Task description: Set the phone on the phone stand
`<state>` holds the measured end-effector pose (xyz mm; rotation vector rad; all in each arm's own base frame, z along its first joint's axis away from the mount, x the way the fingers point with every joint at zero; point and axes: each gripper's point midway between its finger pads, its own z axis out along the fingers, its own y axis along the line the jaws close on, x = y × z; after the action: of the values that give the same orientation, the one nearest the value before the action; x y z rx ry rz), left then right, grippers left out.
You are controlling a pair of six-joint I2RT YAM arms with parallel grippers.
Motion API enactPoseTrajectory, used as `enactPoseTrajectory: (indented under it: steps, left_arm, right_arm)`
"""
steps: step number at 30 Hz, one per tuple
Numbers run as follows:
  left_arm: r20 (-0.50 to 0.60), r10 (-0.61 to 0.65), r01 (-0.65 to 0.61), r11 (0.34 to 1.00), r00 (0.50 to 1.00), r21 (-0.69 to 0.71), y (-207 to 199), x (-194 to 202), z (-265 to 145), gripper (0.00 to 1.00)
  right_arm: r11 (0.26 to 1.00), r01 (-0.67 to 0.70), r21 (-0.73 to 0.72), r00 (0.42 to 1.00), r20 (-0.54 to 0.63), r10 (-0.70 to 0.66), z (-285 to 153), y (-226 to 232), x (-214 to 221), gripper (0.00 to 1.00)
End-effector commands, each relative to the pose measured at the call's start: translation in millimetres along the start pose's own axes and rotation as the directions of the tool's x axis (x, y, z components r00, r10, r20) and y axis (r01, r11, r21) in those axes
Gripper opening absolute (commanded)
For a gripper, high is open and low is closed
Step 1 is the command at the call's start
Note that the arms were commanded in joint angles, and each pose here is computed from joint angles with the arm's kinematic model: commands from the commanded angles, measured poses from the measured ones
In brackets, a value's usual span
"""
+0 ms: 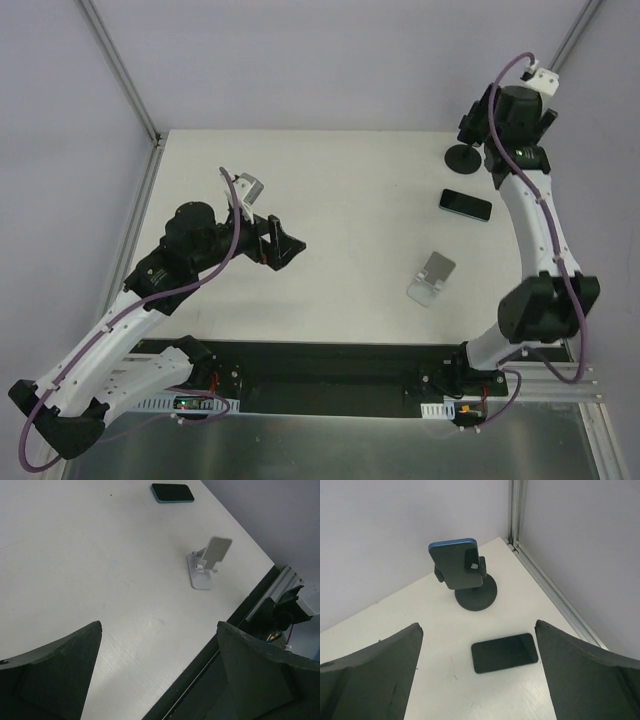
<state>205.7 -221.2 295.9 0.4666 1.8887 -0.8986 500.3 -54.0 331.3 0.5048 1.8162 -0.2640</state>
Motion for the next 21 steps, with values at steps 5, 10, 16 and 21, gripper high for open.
enactPoseTrajectory:
  steps: [5,10,16,21]
  left_arm:
    - [-0.007,0.031,-0.03,0.995,0.999,0.099,-13,7,-4,0.97]
    - [-0.043,0.043,-0.036,0.988,0.998,0.151,-20,18,-5,0.97]
    - [-0.074,0.049,-0.037,0.986,0.996,0.164,-19,25,0,0.97]
    - [-0.089,0.046,-0.031,0.986,0.995,0.163,-17,28,4,0.97]
  right_arm:
    - [0.965,-0.261,-0.033,0.95,-0.187,0.251,-33,-43,110,0.96]
    - [0.93,-0.363,0.058,0.88,-0.307,0.363,-15,-83,161,0.96]
    - [0.917,-0.397,0.015,0.802,-0.48,0.355,27,-84,200,0.97]
    - [0.896,-0.442,0.039,0.766,-0.503,0.4,65,-84,219,0.88]
